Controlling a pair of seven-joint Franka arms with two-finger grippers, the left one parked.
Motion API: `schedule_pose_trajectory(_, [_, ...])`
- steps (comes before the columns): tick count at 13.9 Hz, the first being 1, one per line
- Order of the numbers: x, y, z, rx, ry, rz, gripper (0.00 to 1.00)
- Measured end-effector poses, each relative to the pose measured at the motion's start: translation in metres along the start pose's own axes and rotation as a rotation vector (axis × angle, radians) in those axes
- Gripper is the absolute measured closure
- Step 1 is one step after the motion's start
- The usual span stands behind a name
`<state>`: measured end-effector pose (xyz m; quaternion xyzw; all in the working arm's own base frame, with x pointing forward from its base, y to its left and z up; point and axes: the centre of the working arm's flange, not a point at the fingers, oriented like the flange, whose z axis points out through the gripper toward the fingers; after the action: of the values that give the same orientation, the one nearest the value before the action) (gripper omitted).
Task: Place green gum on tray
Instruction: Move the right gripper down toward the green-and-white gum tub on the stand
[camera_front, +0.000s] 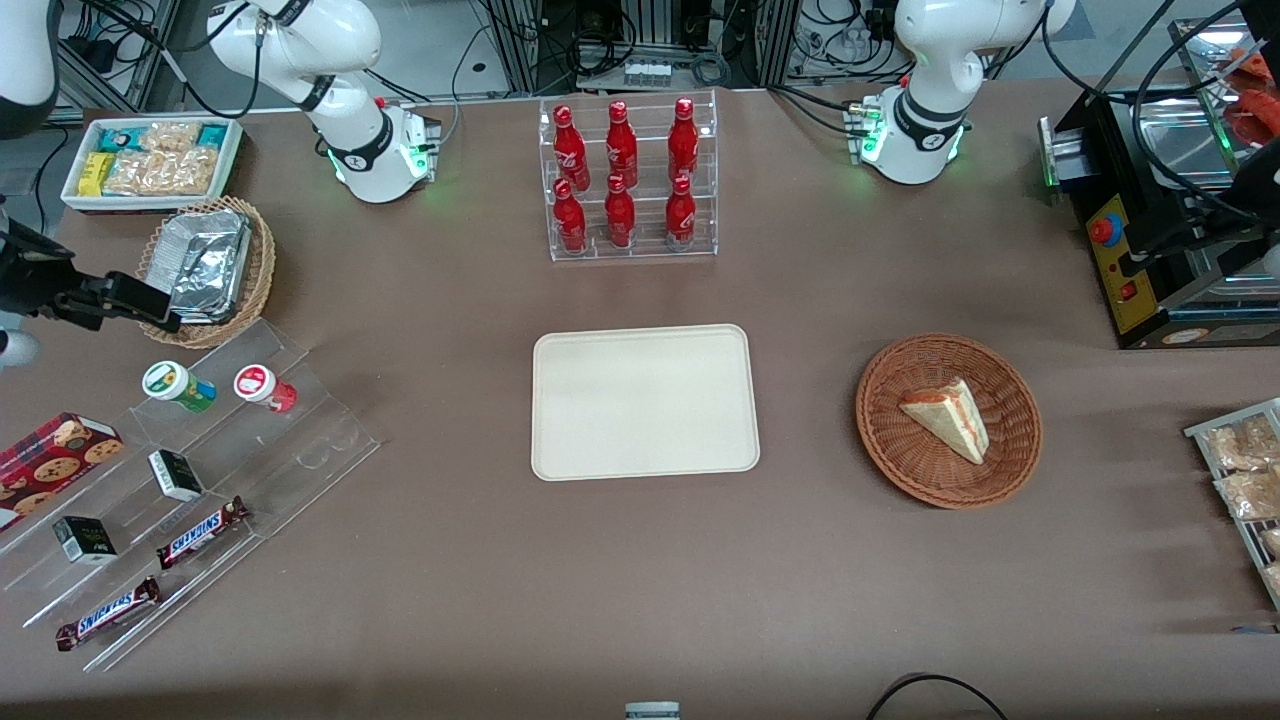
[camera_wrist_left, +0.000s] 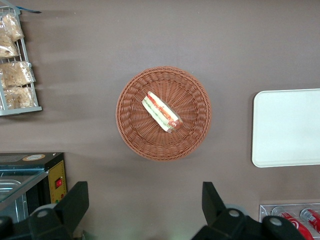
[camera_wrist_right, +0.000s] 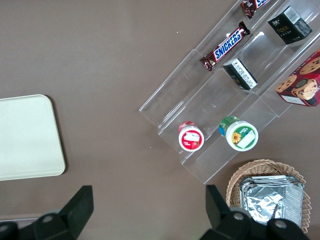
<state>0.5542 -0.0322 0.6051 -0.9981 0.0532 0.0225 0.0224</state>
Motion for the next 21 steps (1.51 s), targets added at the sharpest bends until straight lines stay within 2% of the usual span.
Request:
schedule_pose_trajectory(3, [0.007,-0.001,0.007,-0.001,0.005,-0.003,0.0])
schedule_pose_trajectory(7, [0.014,0.005,0.031,-0.001,-0.008,-0.053,0.0])
schedule_pose_trajectory(10, [0.012,0.025,0.073,-0.009,0.037,-0.187,0.0])
schedule_pose_trajectory(12, [0.001,0.048,0.098,-0.039,0.073,-0.3,0.0])
schedule_pose_trajectory(16, [-0.017,0.093,0.131,-0.04,0.061,-0.488,0.0])
schedule_pose_trajectory(21, [-0.031,0.125,0.164,-0.06,0.099,-0.641,0.0])
